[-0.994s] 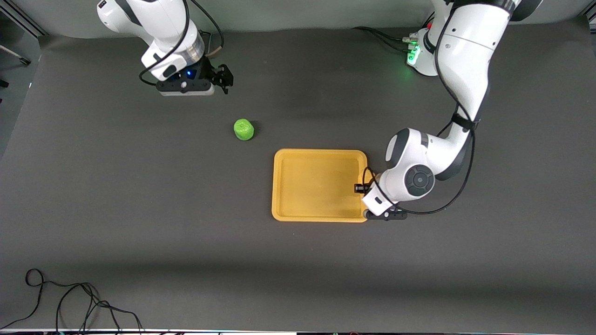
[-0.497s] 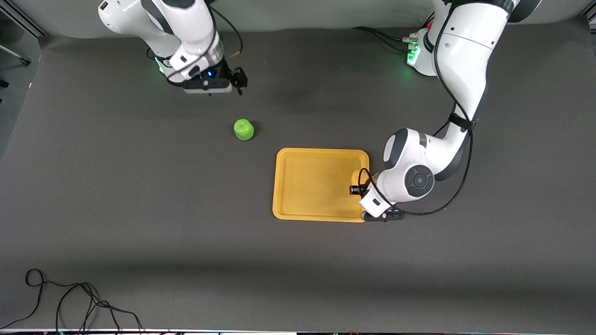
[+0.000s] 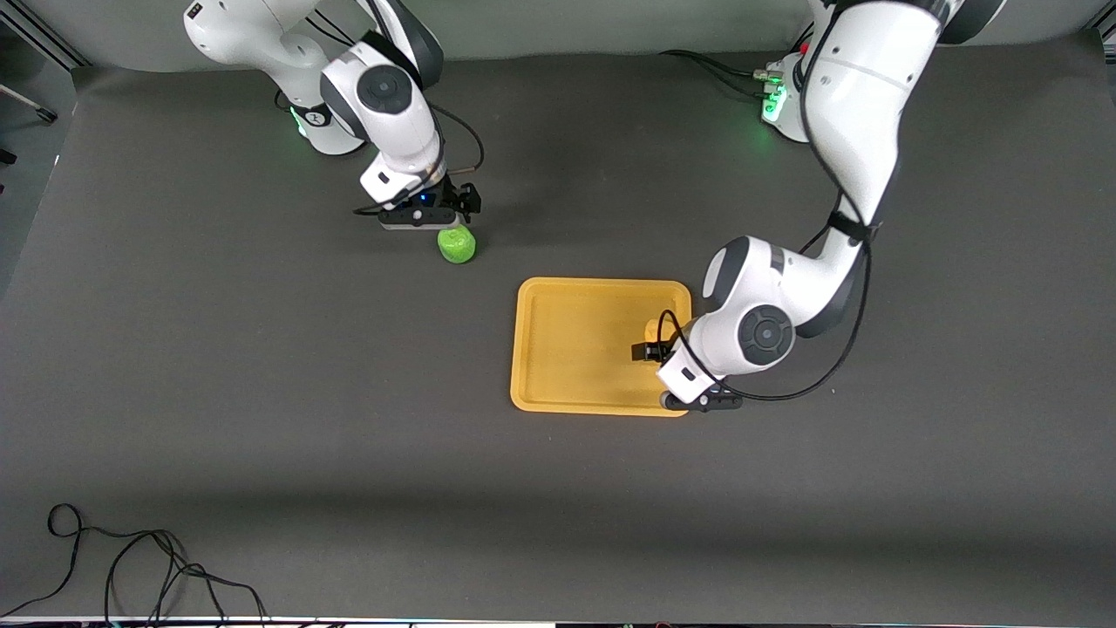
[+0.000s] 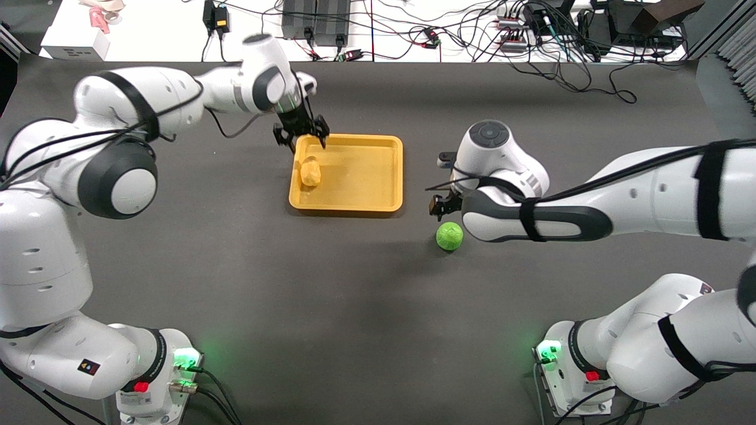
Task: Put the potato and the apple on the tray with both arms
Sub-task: 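Release the potato on the tray while the right gripper lowers over the apple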
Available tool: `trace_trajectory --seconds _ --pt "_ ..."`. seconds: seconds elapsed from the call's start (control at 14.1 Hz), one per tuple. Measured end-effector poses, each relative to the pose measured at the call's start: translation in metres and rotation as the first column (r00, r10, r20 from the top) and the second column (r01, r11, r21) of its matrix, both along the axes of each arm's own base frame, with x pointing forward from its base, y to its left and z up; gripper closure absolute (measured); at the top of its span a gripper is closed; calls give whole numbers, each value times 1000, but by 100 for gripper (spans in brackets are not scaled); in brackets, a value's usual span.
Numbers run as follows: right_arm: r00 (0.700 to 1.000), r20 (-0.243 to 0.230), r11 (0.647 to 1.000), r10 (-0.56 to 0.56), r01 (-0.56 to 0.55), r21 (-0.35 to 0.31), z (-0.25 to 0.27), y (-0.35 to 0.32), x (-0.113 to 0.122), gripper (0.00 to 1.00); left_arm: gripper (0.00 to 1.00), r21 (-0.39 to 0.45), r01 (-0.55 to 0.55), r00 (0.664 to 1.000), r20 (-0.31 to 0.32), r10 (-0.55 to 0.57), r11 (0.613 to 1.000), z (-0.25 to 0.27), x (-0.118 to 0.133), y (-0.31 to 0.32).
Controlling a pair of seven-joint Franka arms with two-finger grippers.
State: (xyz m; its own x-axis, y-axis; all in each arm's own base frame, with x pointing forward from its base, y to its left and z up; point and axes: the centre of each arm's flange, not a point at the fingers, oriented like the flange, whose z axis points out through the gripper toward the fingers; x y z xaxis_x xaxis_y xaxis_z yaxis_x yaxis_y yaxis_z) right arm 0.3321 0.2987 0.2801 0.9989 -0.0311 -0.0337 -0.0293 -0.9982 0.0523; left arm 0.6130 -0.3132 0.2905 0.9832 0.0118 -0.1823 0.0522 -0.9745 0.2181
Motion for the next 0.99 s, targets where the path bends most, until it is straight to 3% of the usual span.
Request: trace_trajectory --seconds 0.14,0.28,0.43,0.64,0.78,0.92,0.99 --pt "1000 -4 1000 -1 1 -6 -23 -2 -1 0 0 13 5 1000 30 -6 1000 105 9 34" --pt "1000 2 1000 -14 14 -5 -44 -3 -1 0 0 92 -17 996 85 9 996 192 5 98" --pt "999 4 999 -47 47 -8 -66 -4 -2 0 0 181 -16 987 157 -13 983 247 -1 157" --pt "998 7 998 -59 59 -10 -89 -6 -3 0 0 221 69 981 160 -106 973 288 -12 248" --pt "998 6 998 -61 61 -12 -97 -6 -4 0 0 222 63 981 164 -101 973 303 -21 306" --pt "998 7 998 -62 63 -12 -98 -6 -3 20 0 224 33 981 180 -75 974 309 -36 339" --pt "998 10 998 -63 63 -9 -96 -5 -2 24 0 226 24 980 189 -68 974 307 -44 346"
